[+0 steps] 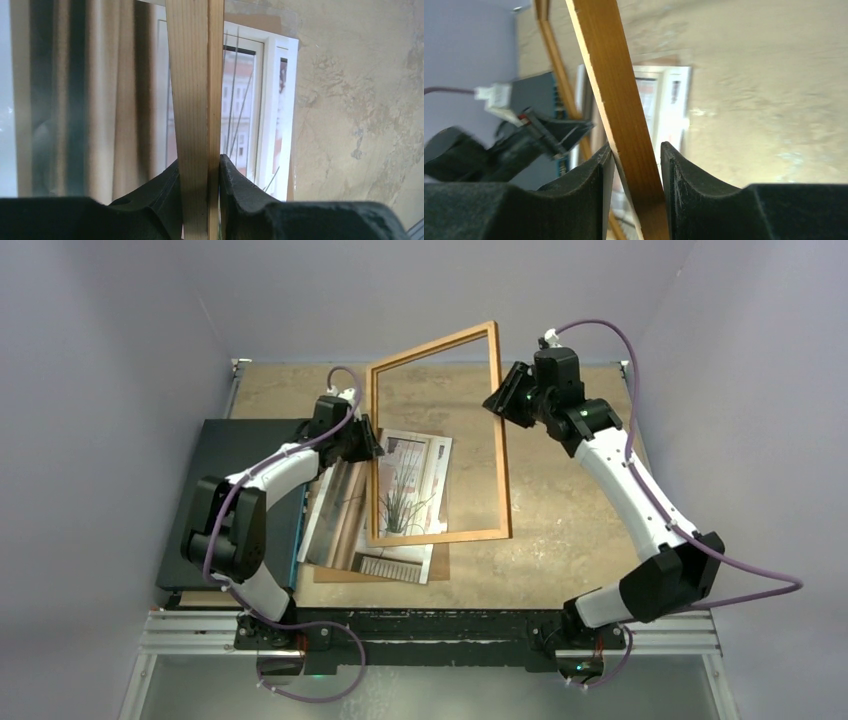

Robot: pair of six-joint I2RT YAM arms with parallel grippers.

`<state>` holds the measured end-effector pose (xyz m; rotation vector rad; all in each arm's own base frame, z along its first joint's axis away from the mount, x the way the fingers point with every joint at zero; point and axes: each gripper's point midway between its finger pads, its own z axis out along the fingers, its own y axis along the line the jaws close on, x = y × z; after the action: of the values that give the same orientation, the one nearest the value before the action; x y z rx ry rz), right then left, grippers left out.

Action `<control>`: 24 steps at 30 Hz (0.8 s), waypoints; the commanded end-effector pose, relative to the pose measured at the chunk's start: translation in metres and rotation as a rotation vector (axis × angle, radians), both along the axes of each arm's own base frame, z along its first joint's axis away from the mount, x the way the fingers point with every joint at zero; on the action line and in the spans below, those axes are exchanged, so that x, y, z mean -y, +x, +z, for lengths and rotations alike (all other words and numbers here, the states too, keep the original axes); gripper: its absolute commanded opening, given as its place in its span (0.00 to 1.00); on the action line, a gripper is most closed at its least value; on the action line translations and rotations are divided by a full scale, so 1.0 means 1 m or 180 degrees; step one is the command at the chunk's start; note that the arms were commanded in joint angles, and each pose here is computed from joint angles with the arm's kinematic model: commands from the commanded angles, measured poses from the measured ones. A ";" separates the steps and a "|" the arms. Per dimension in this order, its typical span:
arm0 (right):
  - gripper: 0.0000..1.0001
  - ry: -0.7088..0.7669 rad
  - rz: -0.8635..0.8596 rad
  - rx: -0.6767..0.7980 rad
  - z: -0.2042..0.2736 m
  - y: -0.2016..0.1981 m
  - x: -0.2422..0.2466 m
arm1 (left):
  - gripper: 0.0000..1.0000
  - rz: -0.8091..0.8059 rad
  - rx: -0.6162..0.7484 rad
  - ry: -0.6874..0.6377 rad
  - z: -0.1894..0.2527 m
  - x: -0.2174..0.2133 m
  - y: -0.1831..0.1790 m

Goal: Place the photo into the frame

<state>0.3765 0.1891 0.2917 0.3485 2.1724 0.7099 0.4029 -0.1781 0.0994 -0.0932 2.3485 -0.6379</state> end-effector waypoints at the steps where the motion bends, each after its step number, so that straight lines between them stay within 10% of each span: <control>1: 0.41 -0.0548 -0.0196 -0.0139 -0.032 0.010 0.042 | 0.02 -0.0217 0.0314 -0.0326 0.050 0.046 0.007; 24: 0.40 -0.1287 -0.1085 -0.1055 -0.184 0.033 0.173 | 0.00 -0.1057 0.0158 -0.0213 0.001 0.214 -0.012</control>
<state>0.3898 0.0051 0.1072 0.6332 2.4624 -0.0675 0.3998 -0.3118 0.0459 0.1053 2.4801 -0.5936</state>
